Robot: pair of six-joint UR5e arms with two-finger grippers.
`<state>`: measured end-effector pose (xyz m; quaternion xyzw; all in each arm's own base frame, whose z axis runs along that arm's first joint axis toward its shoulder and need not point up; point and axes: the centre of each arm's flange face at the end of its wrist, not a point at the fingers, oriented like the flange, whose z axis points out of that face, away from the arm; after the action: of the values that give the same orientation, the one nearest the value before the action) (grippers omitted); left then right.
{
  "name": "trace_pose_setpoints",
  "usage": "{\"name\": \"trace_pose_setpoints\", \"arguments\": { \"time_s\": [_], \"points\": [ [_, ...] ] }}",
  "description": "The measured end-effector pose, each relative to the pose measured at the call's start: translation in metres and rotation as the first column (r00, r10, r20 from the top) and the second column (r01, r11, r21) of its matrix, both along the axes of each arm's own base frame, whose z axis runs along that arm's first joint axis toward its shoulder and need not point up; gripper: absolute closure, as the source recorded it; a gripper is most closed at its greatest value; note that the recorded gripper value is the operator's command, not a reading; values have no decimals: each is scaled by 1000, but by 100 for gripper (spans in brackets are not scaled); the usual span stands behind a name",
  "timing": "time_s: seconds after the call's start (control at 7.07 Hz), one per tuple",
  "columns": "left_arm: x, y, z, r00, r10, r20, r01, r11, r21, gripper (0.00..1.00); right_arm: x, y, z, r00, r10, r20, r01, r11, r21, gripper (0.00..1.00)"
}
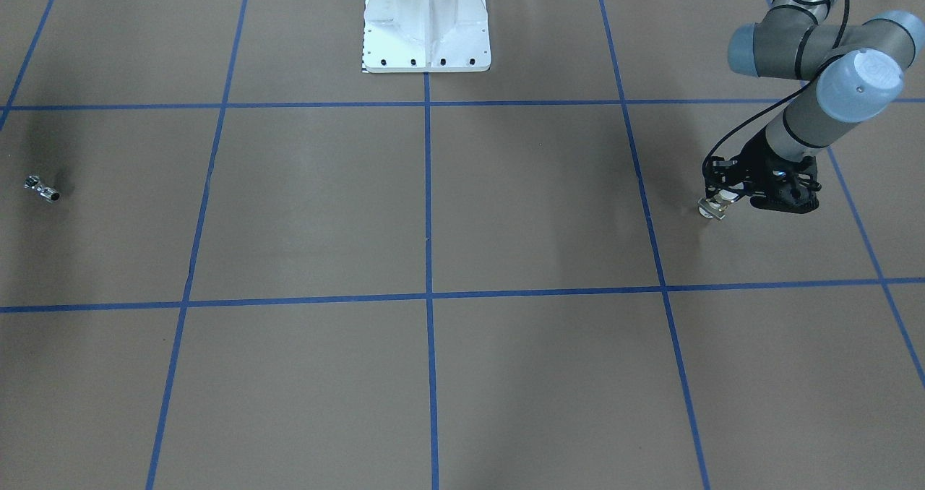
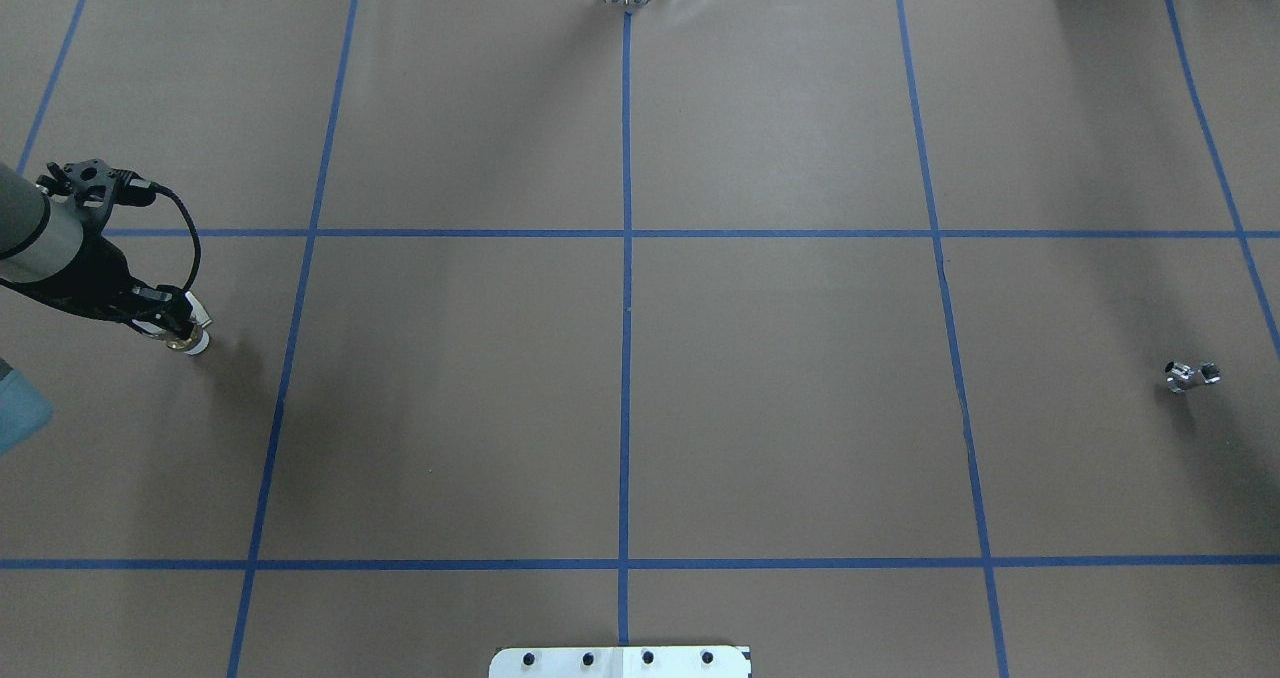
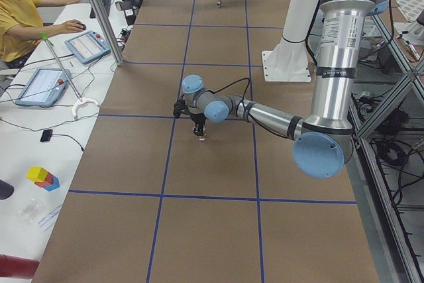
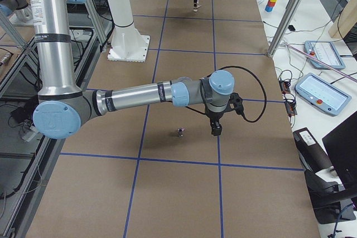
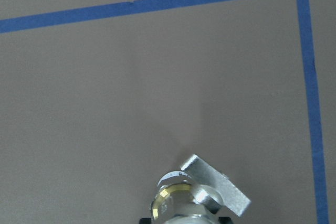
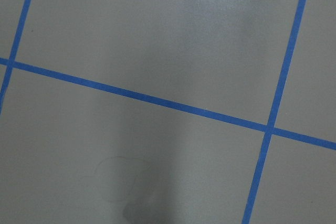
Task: Assemble PPR valve and pipe with both arms
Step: 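Lift the valve with the left gripper and carry it to table center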
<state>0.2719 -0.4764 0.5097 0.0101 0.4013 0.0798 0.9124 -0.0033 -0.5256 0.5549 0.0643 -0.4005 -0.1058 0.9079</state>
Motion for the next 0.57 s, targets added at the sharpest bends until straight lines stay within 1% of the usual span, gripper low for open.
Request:
{"name": "trace_pose_setpoints", "arguments": {
  "time_s": [0.14,0.28,0.42,0.57],
  "points": [
    [6,-8,-16,1000,-4,-11,4,1000,8,100,0,0,0,1000,0,0,0,1000,1,0],
    [18,-22,-43,1000,-17,-17,17,1000,1,100,-1,0,-1,1000,-1,0,1,1000,1,0],
    [40,-34,-81,999,-41,-25,40,999,-29,100,-2,0,-1,1000,-4,0,4,1000,1,0],
    [76,-37,-124,997,-66,-45,63,995,-71,100,-4,0,0,1000,-7,1,7,1000,0,0]
  ]
}}
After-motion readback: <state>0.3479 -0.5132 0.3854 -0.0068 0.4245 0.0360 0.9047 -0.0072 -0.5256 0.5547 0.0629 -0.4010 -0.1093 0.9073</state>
